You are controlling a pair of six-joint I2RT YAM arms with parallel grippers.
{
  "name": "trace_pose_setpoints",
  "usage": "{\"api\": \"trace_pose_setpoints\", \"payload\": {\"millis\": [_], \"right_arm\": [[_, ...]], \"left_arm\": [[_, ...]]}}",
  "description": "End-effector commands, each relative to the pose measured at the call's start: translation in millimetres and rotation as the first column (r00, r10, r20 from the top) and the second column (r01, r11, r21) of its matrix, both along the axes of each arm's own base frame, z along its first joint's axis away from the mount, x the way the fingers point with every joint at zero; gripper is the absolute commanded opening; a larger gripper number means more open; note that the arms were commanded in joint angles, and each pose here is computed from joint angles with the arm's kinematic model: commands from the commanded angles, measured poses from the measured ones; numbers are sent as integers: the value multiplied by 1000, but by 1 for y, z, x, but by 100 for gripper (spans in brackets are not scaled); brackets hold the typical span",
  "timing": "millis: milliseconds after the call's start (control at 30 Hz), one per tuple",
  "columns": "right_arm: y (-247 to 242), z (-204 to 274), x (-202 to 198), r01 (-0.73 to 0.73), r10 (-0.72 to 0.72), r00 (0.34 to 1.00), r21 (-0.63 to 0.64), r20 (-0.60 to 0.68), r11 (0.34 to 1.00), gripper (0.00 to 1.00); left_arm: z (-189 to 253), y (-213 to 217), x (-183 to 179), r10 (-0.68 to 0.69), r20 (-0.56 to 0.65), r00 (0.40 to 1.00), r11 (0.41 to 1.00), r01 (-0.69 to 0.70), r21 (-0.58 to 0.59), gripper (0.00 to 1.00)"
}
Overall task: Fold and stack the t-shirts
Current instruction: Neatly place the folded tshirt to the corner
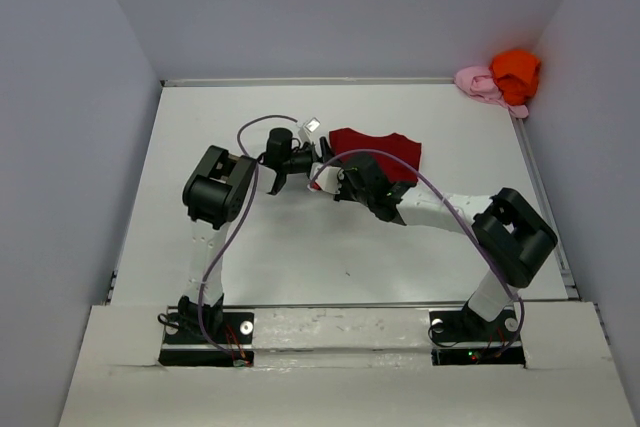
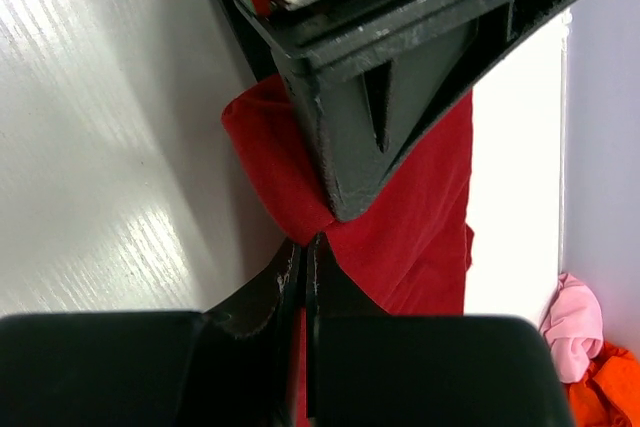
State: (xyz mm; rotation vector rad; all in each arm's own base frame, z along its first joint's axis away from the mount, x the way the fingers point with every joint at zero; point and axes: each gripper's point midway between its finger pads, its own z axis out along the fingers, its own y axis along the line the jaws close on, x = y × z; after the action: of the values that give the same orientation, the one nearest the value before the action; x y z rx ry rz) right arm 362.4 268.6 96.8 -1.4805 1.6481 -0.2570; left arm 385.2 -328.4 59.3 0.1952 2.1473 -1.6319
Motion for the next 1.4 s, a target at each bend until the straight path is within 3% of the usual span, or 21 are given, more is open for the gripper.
{"api": "trace_pose_setpoints", "payload": {"millis": [0,233,333,367,400,433,467,600,667,800,900,1000,1033,1133,1200,1333,1367], "right_arm": [[7,41,10,11,-18,997,82,80,997,0],[7,40,8,0,-6,997,85,73,996,0],[8,39,5,-9,3,998,88,68,996,0],[8,39,5,-10,5,998,90,66,996,0],[7,39,4,-11,5,998,89,67,996,0],[8,40,4,-16,10,998,93,65,996,0],[8,40,3,-15,9,998,94,64,995,0],[7,40,4,-5,-1,998,95,63,995,4],[5,42,3,-1,-6,998,98,68,995,24],[-11,54,7,42,-52,994,101,98,994,54],[-30,74,14,93,-109,985,122,137,988,62],[-42,86,18,124,-146,978,144,152,982,63],[-47,91,19,136,-161,974,158,158,978,63],[-52,91,19,142,-168,974,162,155,976,63],[-52,89,19,145,-170,974,158,153,977,63],[-52,86,19,147,-170,974,155,149,977,63],[-52,87,19,145,-169,974,156,149,977,63]], "left_arm": [[7,-14,9,-14,43,999,1000,15,-18,83],[-4,-26,20,-20,41,999,1000,19,16,81],[-12,-24,24,-7,40,999,999,6,33,71],[-14,-24,24,-11,50,999,999,9,39,52],[-16,-24,24,-11,51,999,999,8,43,40],[-17,-24,25,-14,54,998,999,12,42,9],[-16,-24,25,-14,59,998,999,12,41,0],[-16,-22,30,-18,94,995,998,12,63,0],[-17,-17,33,-18,109,994,997,9,83,0],[-23,1,44,-11,119,993,986,-9,169,0],[-31,31,65,8,125,992,968,-39,247,0],[-32,60,91,24,155,988,953,-69,294,0],[-40,79,96,37,114,993,940,-73,333,0],[-33,104,136,50,181,982,914,-118,389,0],[-23,113,146,45,150,988,931,-96,353,0],[-19,132,166,16,159,987,883,-88,461,0],[0,136,171,-15,177,984,881,-70,467,0]]}}
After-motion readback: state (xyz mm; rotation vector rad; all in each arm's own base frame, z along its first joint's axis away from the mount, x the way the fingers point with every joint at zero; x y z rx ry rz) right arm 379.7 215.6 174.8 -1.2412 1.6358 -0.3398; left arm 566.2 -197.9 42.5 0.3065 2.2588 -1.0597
